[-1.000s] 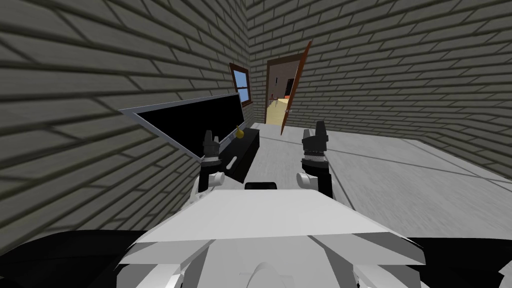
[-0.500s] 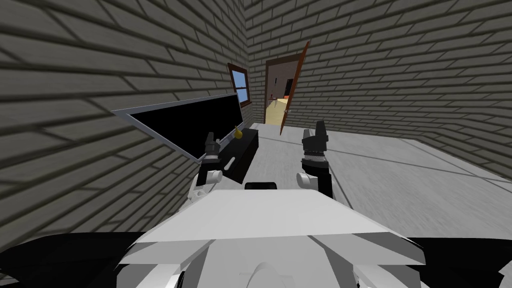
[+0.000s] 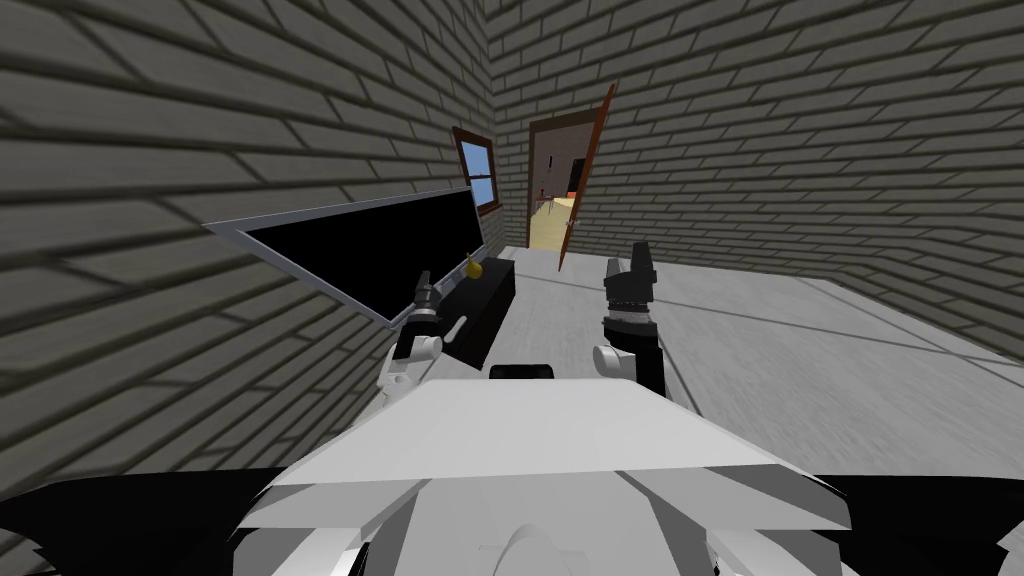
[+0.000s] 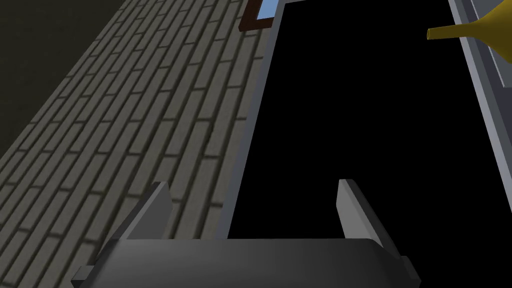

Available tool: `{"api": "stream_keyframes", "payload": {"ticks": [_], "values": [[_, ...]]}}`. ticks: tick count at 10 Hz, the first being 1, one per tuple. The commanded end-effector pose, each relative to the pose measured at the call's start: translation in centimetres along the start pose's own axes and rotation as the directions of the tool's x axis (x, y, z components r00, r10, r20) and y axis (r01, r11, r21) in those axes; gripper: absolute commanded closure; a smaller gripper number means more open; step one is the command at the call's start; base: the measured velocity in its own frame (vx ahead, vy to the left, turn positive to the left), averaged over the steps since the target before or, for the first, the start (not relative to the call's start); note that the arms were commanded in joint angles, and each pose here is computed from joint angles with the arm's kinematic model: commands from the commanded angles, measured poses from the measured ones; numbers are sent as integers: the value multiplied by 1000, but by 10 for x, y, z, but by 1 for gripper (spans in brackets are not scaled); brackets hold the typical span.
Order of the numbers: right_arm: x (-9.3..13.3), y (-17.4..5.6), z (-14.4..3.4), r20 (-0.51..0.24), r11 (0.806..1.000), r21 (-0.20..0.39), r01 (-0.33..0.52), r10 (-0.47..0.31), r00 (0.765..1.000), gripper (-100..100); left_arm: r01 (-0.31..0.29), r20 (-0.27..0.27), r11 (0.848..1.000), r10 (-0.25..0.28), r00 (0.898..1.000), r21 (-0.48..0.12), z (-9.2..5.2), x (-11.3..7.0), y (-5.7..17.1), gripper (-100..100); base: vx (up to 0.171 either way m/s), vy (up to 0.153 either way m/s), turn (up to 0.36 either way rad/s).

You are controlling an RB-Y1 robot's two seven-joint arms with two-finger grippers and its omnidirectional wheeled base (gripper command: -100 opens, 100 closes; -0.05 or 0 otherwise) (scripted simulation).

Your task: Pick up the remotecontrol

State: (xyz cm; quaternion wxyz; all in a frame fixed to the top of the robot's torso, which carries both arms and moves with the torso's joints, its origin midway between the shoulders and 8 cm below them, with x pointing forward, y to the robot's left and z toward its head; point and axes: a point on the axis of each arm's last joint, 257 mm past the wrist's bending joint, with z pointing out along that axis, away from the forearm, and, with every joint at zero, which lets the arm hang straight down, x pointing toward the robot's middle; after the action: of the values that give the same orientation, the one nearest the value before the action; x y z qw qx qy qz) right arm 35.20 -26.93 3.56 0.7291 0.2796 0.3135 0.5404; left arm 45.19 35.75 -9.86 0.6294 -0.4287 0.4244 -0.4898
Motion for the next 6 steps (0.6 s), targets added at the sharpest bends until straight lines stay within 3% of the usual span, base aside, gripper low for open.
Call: {"api": "stream_keyframes", "payload": {"ticks": [1, 2, 3, 4, 5, 6], "values": [[0, 0, 0, 0, 1000, 0, 0, 0, 1000, 0, 19, 7, 999, -19, 1000, -48, 1, -7, 17, -100, 30, -38, 4], [0, 0, 0, 0, 1000, 0, 0, 0, 1000, 0, 50, 20, 994, -48, 999, -101, 4, -16, 36, -100, 48, -42, -5], [0, 0, 0, 0, 1000, 0, 0, 0, 1000, 0, 50, 20, 993, -48, 999, -109, 4, -16, 38, -100, 40, -36, 5], [0, 0, 0, 0, 1000, 0, 0, 0, 1000, 0, 83, 37, 983, -78, 996, -165, 5, -24, 59, -100, 39, -32, -2], [0, 0, 0, 0, 1000, 0, 0, 0, 1000, 0, 83, 37, 982, -78, 996, -172, 5, -24, 61, -100, 31, -23, 2], [0, 0, 0, 0, 1000, 0, 0, 0, 1000, 0, 119, 58, 966, -108, 992, -229, 5, -33, 83, -100, 45, -25, 3]]}}
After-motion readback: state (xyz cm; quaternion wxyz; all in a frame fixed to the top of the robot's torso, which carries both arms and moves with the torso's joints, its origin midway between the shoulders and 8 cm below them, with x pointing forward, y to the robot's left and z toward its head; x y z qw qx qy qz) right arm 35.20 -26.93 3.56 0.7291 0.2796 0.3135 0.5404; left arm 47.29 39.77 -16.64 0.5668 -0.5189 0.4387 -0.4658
